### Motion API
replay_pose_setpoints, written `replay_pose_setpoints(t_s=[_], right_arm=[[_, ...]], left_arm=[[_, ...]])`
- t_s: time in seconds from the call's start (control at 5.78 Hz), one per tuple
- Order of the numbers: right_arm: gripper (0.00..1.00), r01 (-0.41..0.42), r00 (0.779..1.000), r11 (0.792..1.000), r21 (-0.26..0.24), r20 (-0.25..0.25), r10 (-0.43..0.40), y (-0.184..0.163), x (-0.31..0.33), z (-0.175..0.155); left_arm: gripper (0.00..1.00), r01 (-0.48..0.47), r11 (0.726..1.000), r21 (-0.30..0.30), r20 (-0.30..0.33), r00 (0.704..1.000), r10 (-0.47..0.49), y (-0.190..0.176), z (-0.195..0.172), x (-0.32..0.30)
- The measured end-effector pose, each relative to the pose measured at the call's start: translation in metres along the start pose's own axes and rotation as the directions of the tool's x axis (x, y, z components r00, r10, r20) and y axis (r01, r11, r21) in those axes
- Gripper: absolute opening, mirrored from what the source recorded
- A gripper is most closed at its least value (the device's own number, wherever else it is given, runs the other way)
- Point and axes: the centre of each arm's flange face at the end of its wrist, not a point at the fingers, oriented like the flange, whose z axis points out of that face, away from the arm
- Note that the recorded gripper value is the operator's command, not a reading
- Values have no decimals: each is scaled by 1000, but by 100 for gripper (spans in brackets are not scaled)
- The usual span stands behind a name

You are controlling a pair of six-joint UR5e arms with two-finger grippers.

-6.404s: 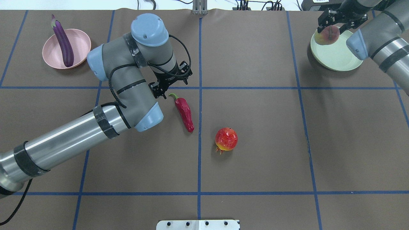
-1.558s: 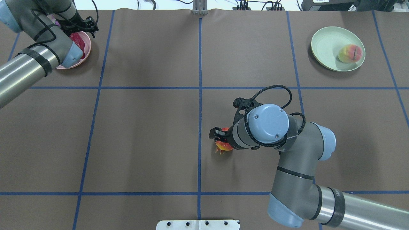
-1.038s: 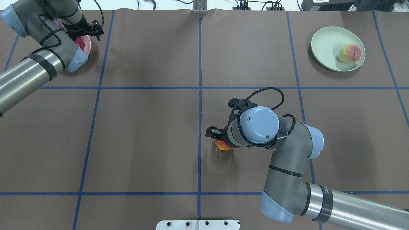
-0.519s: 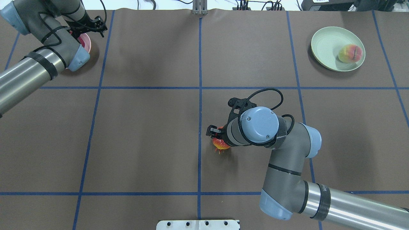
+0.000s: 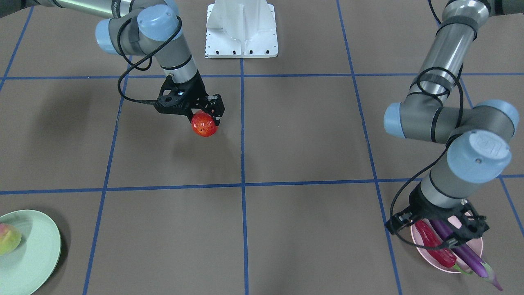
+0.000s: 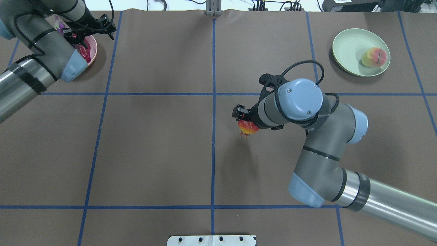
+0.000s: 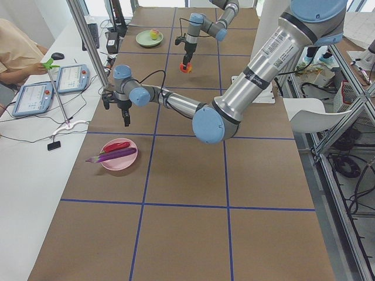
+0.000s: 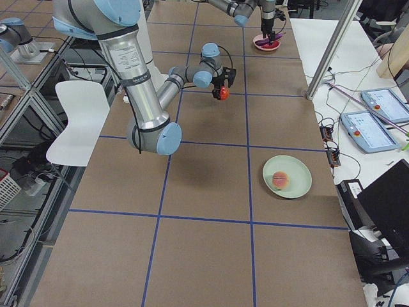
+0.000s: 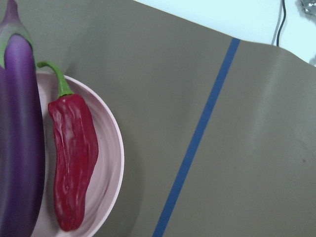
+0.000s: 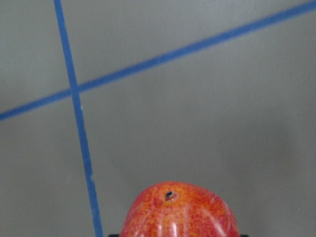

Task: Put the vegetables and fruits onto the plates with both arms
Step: 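Carry the pomegranate to the green plate with the right gripper and release it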

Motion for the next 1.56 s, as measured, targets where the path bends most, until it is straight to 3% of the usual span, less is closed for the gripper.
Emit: replay_pose_setpoints(t_s=[0.35, 0.52, 1.04, 1.38, 1.56], right_arm=[[0, 100, 992, 995, 16, -81, -98, -107, 49, -29], [0, 135, 982, 991, -2, -130, -134, -157, 83, -27], [0, 149, 958, 983, -112, -232, -171, -284, 211, 4], [0, 125, 949, 983, -135, -271, -158, -330, 269, 37], [99, 110, 946, 985, -134, -289, -145, -344, 283, 46]], left_arm=[[100, -156, 988, -11, -60, 986, 155, 57, -45, -71], [100, -213, 977, -20, -78, 974, 211, 60, -65, -95], [100, -299, 954, -21, -73, 952, 297, 43, -118, -129], [100, -331, 943, -16, -50, 943, 330, 51, -143, -144], [100, -337, 941, -11, -49, 940, 336, 57, -150, -148]])
